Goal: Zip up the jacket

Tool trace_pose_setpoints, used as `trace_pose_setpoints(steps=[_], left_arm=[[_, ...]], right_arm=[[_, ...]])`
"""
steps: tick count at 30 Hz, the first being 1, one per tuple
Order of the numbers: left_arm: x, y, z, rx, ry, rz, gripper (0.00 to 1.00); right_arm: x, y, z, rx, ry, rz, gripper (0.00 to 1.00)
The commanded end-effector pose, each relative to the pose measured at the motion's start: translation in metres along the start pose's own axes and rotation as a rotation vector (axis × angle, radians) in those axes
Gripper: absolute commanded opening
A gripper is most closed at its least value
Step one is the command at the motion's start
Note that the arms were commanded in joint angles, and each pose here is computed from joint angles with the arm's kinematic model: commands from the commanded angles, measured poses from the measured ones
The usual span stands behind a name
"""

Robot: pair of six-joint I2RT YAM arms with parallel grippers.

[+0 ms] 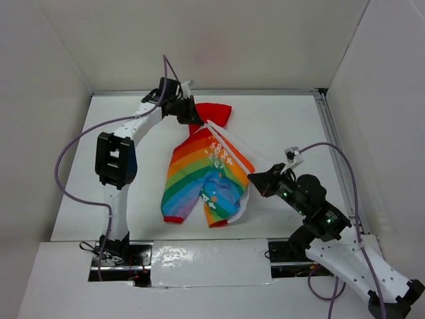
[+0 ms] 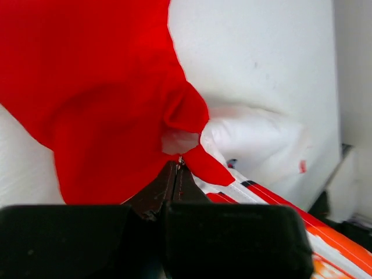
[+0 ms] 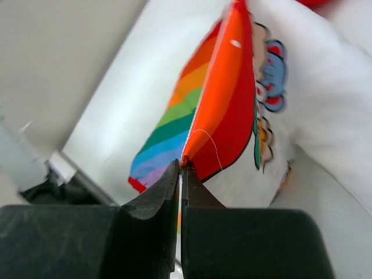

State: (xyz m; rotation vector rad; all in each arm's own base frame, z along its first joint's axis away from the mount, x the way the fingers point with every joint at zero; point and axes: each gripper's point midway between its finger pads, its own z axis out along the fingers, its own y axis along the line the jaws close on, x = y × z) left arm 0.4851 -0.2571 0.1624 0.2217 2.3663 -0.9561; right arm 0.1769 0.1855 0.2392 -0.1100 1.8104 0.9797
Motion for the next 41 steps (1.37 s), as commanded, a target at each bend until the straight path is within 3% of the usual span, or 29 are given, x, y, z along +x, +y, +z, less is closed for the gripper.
trace_pose_setpoints(steps=[1, 3, 7, 9, 10, 11, 12, 13, 21, 24, 25, 26, 28, 29, 31, 32, 33, 34, 41], left_arm=[[-0.082, 0.140, -0.040, -0.363, -0.198, -0.168, 0.00], [-0.072, 0.160, -0.038, -0.401, -0.169, -0.232, 0.00], [-0.095, 0.213, -0.092, -0.513, -0.287, -0.322, 0.00], [-0.098, 0.215, -0.116, -0.525, -0.311, -0.357, 0.00], [-0.094, 0.224, -0.127, -0.533, -0.312, -0.381, 0.03], [-0.099, 0.215, -0.140, -0.516, -0.331, -0.366, 0.21], [-0.095, 0.217, -0.145, -0.494, -0.322, -0.365, 0.54], [-0.099, 0.199, -0.152, -0.424, -0.322, -0.341, 0.99], [-0.099, 0.150, -0.192, -0.355, -0.326, -0.278, 0.99], [-0.079, 0.138, -0.191, -0.316, -0.300, -0.303, 0.99], [-0.086, 0.114, -0.205, -0.282, -0.354, -0.256, 0.99], [-0.057, 0.111, -0.192, -0.255, -0.302, -0.289, 0.99], [-0.052, 0.074, -0.207, -0.209, -0.389, -0.237, 0.99], [-0.013, 0.054, -0.200, -0.176, -0.355, -0.227, 0.99], [0.008, 0.033, -0.197, -0.140, -0.388, -0.182, 0.99], [0.051, 0.025, -0.174, -0.135, -0.315, -0.202, 0.99], [0.058, 0.006, -0.185, -0.107, -0.353, -0.193, 0.99], [0.089, 0.001, -0.172, -0.094, -0.303, -0.203, 0.99], [0.151, -0.040, -0.174, -0.019, -0.273, -0.101, 0.99]], right_arm=[[-0.005, 0.006, -0.008, -0.012, -0.007, 0.006, 0.00], [-0.001, 0.004, -0.006, -0.010, 0.007, 0.004, 0.00], [0.000, 0.000, 0.000, 0.008, 0.011, 0.008, 0.00], [0.002, -0.009, 0.003, 0.067, 0.026, 0.014, 0.00], [0.001, -0.016, 0.004, 0.110, 0.026, 0.021, 0.00], [-0.004, -0.019, 0.005, 0.145, 0.021, 0.033, 0.01], [-0.001, -0.032, 0.008, 0.223, 0.035, 0.056, 0.53], [-0.005, -0.033, 0.010, 0.245, 0.027, 0.061, 0.99], [-0.031, -0.057, 0.006, 0.418, -0.108, 0.146, 1.00], [-0.032, -0.063, 0.001, 0.457, -0.139, 0.202, 1.00], [-0.032, -0.067, 0.000, 0.479, -0.154, 0.223, 1.00], [-0.030, -0.072, 0.000, 0.502, -0.161, 0.237, 1.00], [-0.027, -0.079, -0.001, 0.536, -0.170, 0.247, 1.00], [-0.027, -0.082, -0.001, 0.555, -0.175, 0.258, 1.00], [-0.027, -0.089, -0.004, 0.598, -0.194, 0.266, 1.00], [-0.026, -0.092, -0.004, 0.612, -0.193, 0.264, 1.00], [-0.027, -0.095, -0.005, 0.631, -0.201, 0.269, 1.00], [-0.028, -0.098, -0.007, 0.649, -0.214, 0.272, 1.00], [-0.024, -0.104, -0.008, 0.637, -0.258, 0.286, 1.00]])
